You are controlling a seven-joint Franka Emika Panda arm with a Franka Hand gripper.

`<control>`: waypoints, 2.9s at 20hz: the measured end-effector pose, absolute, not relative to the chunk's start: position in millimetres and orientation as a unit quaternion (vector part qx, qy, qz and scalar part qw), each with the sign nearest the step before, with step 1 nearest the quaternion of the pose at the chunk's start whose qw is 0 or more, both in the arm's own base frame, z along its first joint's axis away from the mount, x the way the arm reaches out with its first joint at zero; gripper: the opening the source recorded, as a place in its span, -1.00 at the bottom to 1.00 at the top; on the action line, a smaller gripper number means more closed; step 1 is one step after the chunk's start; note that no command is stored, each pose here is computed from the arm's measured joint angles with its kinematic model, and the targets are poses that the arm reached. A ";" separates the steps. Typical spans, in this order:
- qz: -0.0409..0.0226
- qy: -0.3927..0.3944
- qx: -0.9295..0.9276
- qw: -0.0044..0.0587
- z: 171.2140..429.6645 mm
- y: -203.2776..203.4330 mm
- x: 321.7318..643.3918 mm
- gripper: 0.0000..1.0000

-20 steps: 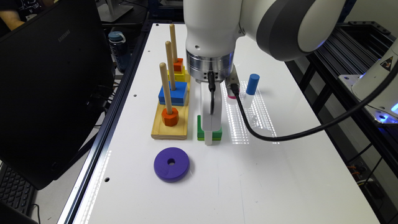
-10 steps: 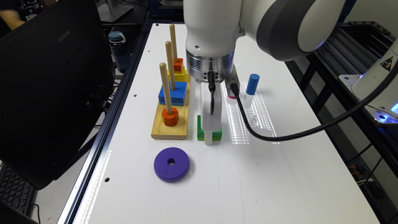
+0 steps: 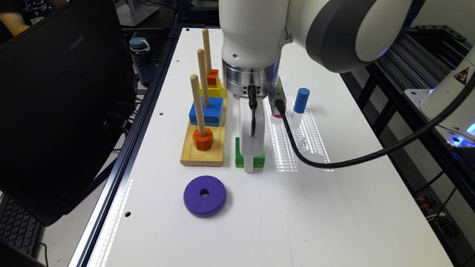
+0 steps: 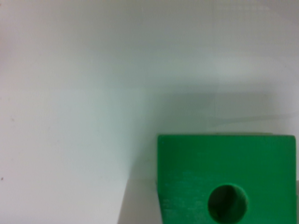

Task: Pick up green block.

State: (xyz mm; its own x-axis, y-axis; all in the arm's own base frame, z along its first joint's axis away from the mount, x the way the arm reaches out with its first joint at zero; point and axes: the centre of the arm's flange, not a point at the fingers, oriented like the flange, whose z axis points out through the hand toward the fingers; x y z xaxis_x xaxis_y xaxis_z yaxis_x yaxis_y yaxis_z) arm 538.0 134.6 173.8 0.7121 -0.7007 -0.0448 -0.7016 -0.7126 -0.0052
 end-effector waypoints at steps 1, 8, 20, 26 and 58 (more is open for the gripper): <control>0.019 0.379 -0.925 0.011 174.6 134.7 538.2 -1.00; 0.017 0.379 -0.925 0.011 178.1 135.2 538.8 -1.00; 0.009 0.380 -0.925 0.005 223.6 139.7 537.4 -1.00; 0.007 0.381 -0.924 0.005 227.6 138.6 536.0 -1.00; 0.003 0.384 -0.923 0.005 360.8 131.2 518.6 -1.00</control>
State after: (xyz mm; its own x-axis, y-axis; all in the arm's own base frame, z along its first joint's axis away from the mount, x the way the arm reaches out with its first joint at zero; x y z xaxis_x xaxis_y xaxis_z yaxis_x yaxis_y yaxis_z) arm 518.6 131.2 360.8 0.7053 -0.7088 -0.0097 -0.7089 -0.7053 -0.0074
